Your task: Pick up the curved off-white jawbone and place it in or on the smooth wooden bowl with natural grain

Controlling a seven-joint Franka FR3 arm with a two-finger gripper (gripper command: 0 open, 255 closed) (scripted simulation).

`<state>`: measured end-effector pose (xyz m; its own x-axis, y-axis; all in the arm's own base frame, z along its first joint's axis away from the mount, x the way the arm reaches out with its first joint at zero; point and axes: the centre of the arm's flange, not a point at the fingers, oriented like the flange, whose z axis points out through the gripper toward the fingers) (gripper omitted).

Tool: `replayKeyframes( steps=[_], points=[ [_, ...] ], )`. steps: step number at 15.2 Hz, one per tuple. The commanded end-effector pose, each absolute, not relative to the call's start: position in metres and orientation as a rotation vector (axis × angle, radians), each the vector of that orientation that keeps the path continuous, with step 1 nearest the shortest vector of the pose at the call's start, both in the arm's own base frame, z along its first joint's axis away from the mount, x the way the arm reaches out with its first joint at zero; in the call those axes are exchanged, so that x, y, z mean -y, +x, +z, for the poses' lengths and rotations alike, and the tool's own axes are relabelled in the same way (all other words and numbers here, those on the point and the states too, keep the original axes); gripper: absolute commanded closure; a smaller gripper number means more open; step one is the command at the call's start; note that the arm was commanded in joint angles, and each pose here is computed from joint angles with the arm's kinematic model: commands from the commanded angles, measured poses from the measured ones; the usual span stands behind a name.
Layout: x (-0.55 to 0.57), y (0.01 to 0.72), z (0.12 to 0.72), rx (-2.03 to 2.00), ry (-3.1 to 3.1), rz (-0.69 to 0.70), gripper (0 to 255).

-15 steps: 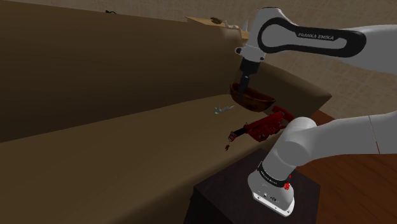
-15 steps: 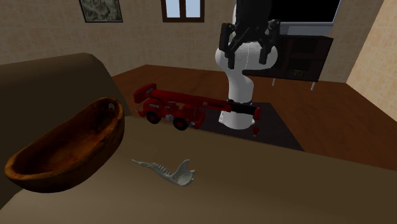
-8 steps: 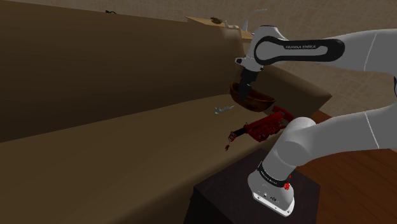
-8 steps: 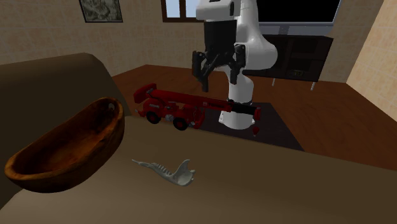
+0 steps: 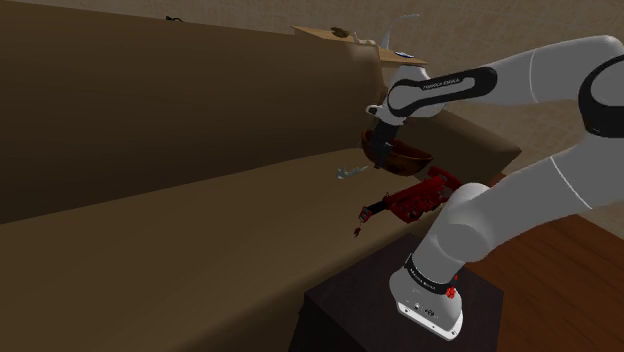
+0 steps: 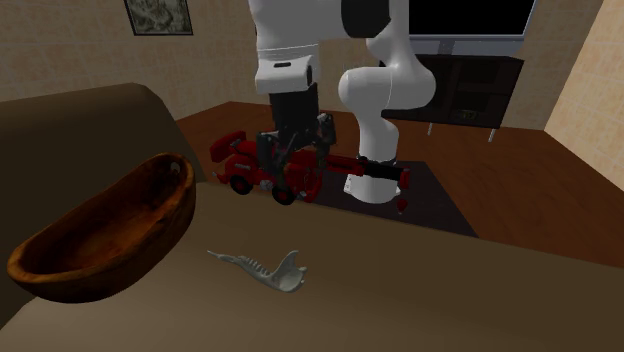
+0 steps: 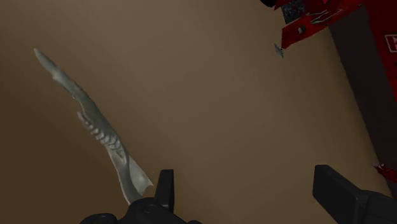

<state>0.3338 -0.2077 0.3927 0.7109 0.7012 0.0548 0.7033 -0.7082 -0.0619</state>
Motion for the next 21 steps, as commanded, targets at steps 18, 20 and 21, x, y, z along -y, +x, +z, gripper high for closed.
replayKeyframes(
  steps=[18,20,21],
  points=[
    [0.301,0.420,0.250,1.625,-2.580,-0.115,0],
    [0.300,0.420,0.242,1.625,-2.580,-0.115,0],
    [0.300,0.420,0.242,1.625,-2.580,-0.114,0]
  ],
)
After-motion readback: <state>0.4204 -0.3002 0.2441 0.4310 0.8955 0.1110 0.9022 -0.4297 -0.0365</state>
